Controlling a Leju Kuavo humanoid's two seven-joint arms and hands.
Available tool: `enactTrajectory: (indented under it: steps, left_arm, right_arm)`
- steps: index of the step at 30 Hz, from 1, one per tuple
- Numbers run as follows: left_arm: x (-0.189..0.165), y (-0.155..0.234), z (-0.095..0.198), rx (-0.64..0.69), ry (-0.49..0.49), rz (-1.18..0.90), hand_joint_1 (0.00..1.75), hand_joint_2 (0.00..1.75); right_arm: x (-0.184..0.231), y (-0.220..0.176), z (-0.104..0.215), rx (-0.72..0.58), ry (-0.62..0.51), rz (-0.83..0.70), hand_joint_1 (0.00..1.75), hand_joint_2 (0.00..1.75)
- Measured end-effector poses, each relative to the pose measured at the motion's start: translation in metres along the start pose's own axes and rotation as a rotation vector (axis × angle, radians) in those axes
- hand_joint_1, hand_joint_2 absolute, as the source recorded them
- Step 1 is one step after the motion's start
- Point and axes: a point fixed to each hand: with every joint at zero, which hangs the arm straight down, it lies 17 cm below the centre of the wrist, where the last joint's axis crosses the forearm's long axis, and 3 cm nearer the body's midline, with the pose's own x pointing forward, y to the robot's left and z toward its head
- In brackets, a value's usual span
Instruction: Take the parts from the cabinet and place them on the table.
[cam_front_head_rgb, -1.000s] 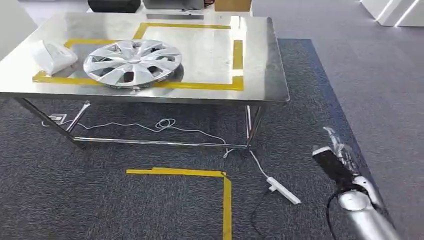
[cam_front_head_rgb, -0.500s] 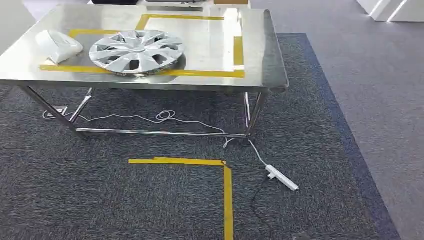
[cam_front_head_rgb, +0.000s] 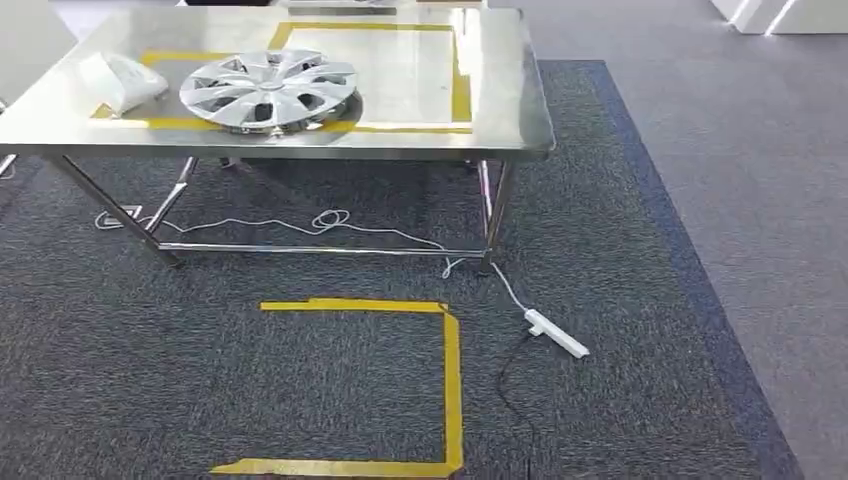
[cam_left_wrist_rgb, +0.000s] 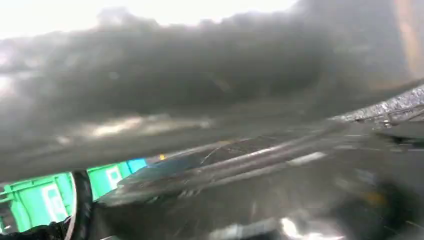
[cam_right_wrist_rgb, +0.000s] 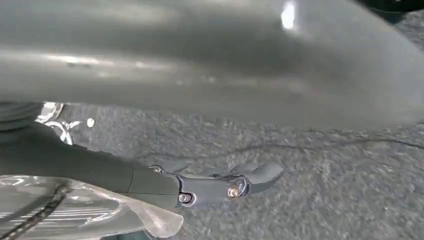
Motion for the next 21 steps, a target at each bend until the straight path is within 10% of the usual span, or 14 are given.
enactTrajectory:
  steps: [21]
  left_arm:
    - [0.0, -0.004, 0.001, -0.007, -0.001, 0.0, 0.0, 0.0]
  right_arm:
    - [0.004, 0.001, -0.001, 0.006, 0.002, -0.003, 0.0, 0.0]
